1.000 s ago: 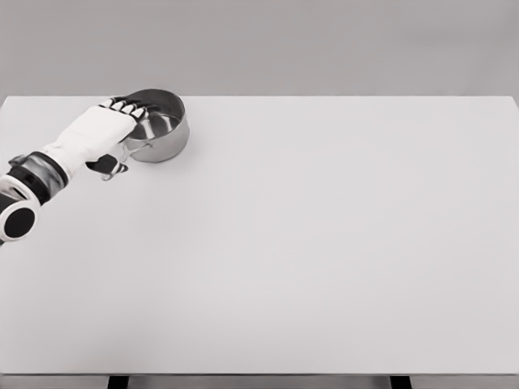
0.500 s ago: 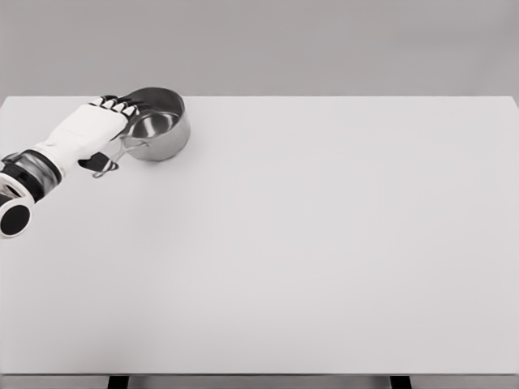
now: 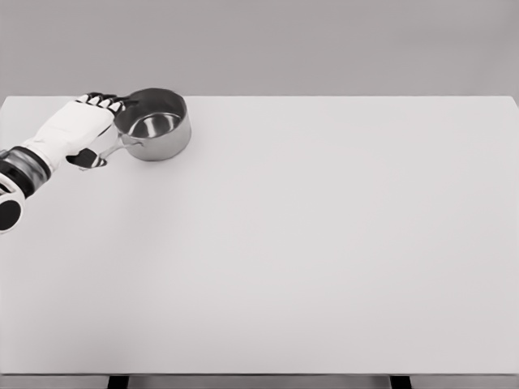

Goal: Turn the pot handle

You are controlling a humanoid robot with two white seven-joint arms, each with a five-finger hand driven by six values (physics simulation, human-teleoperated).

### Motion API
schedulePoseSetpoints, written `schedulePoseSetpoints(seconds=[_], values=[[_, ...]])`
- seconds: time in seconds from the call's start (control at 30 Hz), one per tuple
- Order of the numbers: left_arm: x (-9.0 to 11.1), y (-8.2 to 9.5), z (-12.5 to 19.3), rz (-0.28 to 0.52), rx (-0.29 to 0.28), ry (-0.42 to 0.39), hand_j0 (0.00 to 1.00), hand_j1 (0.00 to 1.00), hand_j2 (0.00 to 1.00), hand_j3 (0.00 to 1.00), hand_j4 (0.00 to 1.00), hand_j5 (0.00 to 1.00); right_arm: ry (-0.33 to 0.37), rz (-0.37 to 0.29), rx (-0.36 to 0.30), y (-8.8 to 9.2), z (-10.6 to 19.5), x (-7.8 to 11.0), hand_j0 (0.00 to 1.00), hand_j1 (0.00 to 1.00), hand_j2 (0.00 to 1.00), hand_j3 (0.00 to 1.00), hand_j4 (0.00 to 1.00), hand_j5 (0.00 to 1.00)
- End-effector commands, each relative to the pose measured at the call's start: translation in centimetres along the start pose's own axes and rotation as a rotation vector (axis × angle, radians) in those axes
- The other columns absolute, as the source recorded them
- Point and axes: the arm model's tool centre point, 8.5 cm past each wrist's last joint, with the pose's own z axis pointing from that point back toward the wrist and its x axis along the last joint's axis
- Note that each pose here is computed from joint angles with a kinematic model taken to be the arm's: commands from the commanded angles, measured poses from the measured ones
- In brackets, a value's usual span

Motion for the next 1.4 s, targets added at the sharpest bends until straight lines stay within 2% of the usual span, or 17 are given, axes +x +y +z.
schedulePoseSetpoints(seconds=[0.0, 0.73, 0.9, 1.0, 1.07, 1.1, 1.17, 1.23, 1.3, 1.37], values=[[-0.4, 0.1, 0.0, -0.004, 0.002, 0.002, 1.00, 1.00, 1.00, 1.00, 1.00, 1.00, 0.000, 0.000, 0.001, 0.0, 0.0, 0.0, 1.00, 1.00, 1.00, 1.00, 1.00, 1.00], [-3.0, 0.5, 0.1, 0.017, 0.025, 0.052, 1.00, 1.00, 1.00, 1.00, 1.00, 1.00, 0.000, 0.000, 0.000, 0.0, 0.0, 0.0, 1.00, 1.00, 1.00, 1.00, 1.00, 1.00], [-2.9, 0.7, 0.1, 0.022, 0.032, 0.049, 1.00, 1.00, 1.00, 1.00, 1.00, 1.00, 0.000, 0.000, 0.000, 0.0, 0.0, 0.0, 1.00, 1.00, 1.00, 1.00, 1.00, 1.00], [-2.8, 1.8, 0.3, 0.023, 0.061, 0.023, 1.00, 1.00, 1.00, 1.00, 1.00, 1.00, 0.000, 0.000, 0.001, 0.0, 0.0, 0.0, 1.00, 1.00, 1.00, 1.00, 1.00, 1.00], [-2.5, 2.5, 0.5, 0.067, 0.078, -0.005, 1.00, 1.00, 1.00, 1.00, 1.00, 1.00, 0.000, 0.000, 0.000, 0.0, 0.0, 0.0, 1.00, 1.00, 1.00, 1.00, 1.00, 1.00], [-3.0, 3.9, 1.4, 0.076, 0.101, -0.008, 1.00, 1.00, 1.00, 1.00, 1.00, 1.00, 0.000, 0.000, 0.000, 0.0, 0.0, 0.0, 1.00, 1.00, 1.00, 1.00, 1.00, 1.00], [-2.7, 4.6, 2.2, 0.097, 0.112, -0.027, 1.00, 1.00, 1.00, 1.00, 1.00, 1.00, 0.000, 0.000, 0.001, 0.0, 0.0, 0.0, 1.00, 1.00, 1.00, 1.00, 1.00, 1.00], [-2.0, 4.3, 2.5, 0.117, 0.111, -0.048, 1.00, 1.00, 1.00, 1.00, 1.00, 1.00, 0.000, 0.000, 0.000, 0.0, 0.0, 0.0, 1.00, 1.00, 1.00, 1.00, 1.00, 1.00], [-1.9, 3.8, 2.8, 0.173, 0.105, -0.057, 1.00, 1.00, 1.00, 1.00, 1.00, 1.00, 0.000, 0.000, 0.000, 0.0, 0.0, 0.0, 1.00, 1.00, 1.00, 1.00, 1.00, 1.00], [-1.9, 3.3, 2.8, 0.198, 0.131, -0.052, 1.00, 1.00, 1.00, 1.00, 1.00, 1.00, 0.000, 0.000, 0.000, 0.0, 0.0, 0.0, 1.00, 1.00, 1.00, 1.00, 1.00, 1.00]])
